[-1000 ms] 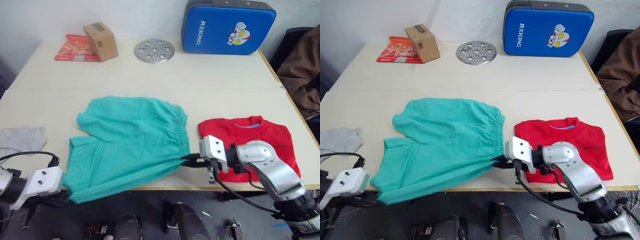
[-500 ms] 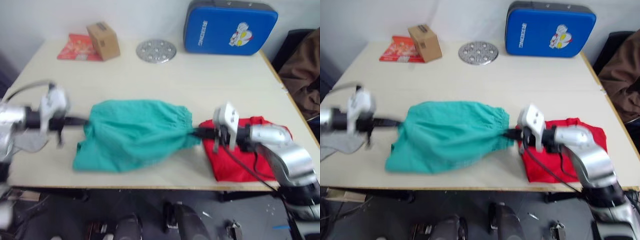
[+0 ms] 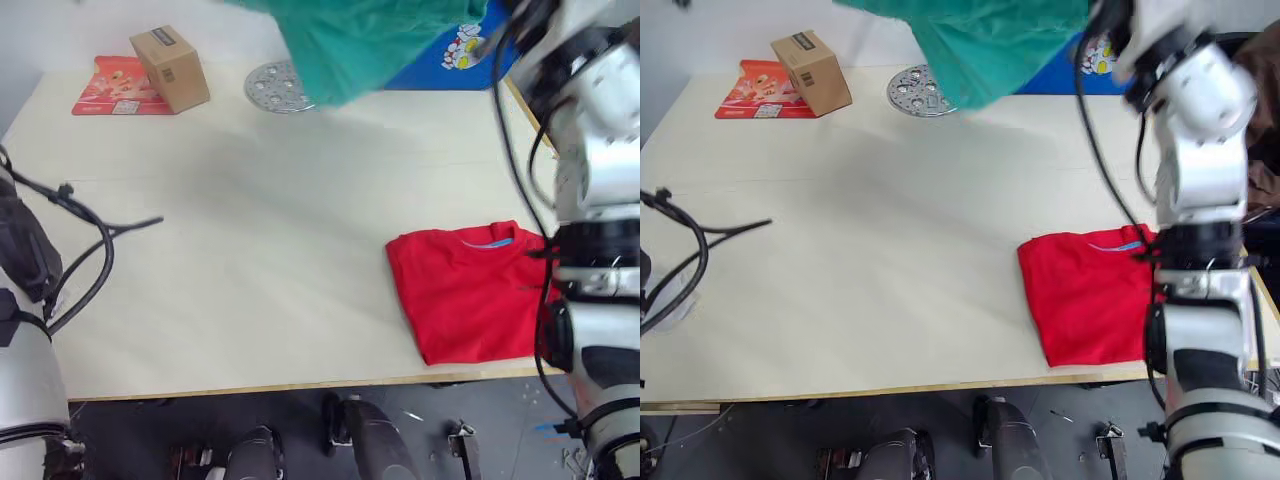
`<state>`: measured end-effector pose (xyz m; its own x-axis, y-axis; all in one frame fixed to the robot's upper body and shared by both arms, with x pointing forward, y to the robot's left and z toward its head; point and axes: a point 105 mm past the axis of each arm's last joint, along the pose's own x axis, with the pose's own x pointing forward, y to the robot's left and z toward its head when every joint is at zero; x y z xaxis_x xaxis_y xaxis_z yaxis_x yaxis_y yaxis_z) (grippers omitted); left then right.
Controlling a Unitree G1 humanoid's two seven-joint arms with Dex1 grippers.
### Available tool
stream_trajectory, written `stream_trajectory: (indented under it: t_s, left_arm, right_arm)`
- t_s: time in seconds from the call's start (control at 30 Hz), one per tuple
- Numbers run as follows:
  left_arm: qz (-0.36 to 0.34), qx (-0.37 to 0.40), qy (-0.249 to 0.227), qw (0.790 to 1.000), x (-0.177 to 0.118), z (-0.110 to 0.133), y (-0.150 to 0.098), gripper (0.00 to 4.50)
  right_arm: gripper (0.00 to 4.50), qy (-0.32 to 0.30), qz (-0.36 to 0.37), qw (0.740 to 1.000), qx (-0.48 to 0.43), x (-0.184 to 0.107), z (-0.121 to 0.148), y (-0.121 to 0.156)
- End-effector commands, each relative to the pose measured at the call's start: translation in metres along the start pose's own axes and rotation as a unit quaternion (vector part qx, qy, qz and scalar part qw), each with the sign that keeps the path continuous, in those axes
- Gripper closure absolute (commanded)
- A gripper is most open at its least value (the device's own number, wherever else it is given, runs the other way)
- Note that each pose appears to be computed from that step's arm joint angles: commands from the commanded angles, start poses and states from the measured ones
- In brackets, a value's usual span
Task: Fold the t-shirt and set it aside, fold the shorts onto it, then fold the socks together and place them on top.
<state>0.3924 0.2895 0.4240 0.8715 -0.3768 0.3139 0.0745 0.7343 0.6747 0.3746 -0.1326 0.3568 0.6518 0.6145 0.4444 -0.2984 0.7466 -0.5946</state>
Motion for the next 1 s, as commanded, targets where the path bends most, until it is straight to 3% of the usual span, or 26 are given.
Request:
stream_trajectory:
  t_s: [0.03,0.17,0.27,0.3,0.4,0.5,0.6,0.67,0.73,0.8,0.9,1.0]
  left_arm:
    - [-0.064,0.022,0.073,0.995,-0.048,-0.044,0.0,4.48]
    - [-0.231,-0.006,0.173,0.957,-0.1,-0.102,-0.048,4.48]
    - [-0.333,-0.026,0.224,0.915,-0.14,-0.122,-0.075,4.48]
    - [-0.388,-0.036,0.257,0.884,-0.164,-0.128,-0.087,4.48]
    - [-0.471,-0.097,0.32,0.816,-0.208,-0.121,-0.102,4.48]
    - [-0.503,-0.146,0.363,0.77,-0.233,-0.106,-0.107,4.48]
    - [-0.523,-0.189,0.41,0.723,-0.253,-0.093,-0.107,4.48]
    - [-0.52,-0.202,0.396,0.73,-0.248,-0.085,-0.106,4.48]
    - [-0.516,-0.212,0.365,0.745,-0.236,-0.077,-0.108,4.48]
    - [-0.49,-0.219,0.303,0.788,-0.209,-0.072,-0.111,4.48]
    - [-0.387,-0.229,0.175,0.876,-0.129,-0.068,-0.101,4.48]
    - [-0.304,-0.232,0.095,0.919,-0.054,-0.056,-0.094,4.48]
  right_arm:
    - [4.5,0.033,0.076,0.995,0.049,-0.019,-0.014,0.048]
    - [4.5,0.093,0.183,0.972,0.114,-0.053,-0.043,0.113]
    - [4.5,0.122,0.242,0.952,0.141,-0.076,-0.053,0.141]
    - [4.5,0.134,0.276,0.939,0.158,-0.09,-0.055,0.152]
    - [4.5,0.162,0.362,0.893,0.212,-0.127,-0.053,0.174]
    - [4.5,0.175,0.407,0.858,0.26,-0.148,-0.046,0.181]
    - [4.5,0.176,0.464,0.807,0.319,-0.171,-0.03,0.19]
    - [4.5,0.18,0.478,0.785,0.351,-0.178,-0.024,0.194]
    - [4.5,0.183,0.469,0.784,0.362,-0.177,-0.024,0.194]
    - [4.5,0.185,0.433,0.801,0.37,-0.168,-0.03,0.188]
    - [4.5,0.189,0.335,0.832,0.401,-0.144,-0.042,0.167]
    - [4.5,0.188,0.247,0.849,0.429,-0.127,-0.05,0.144]
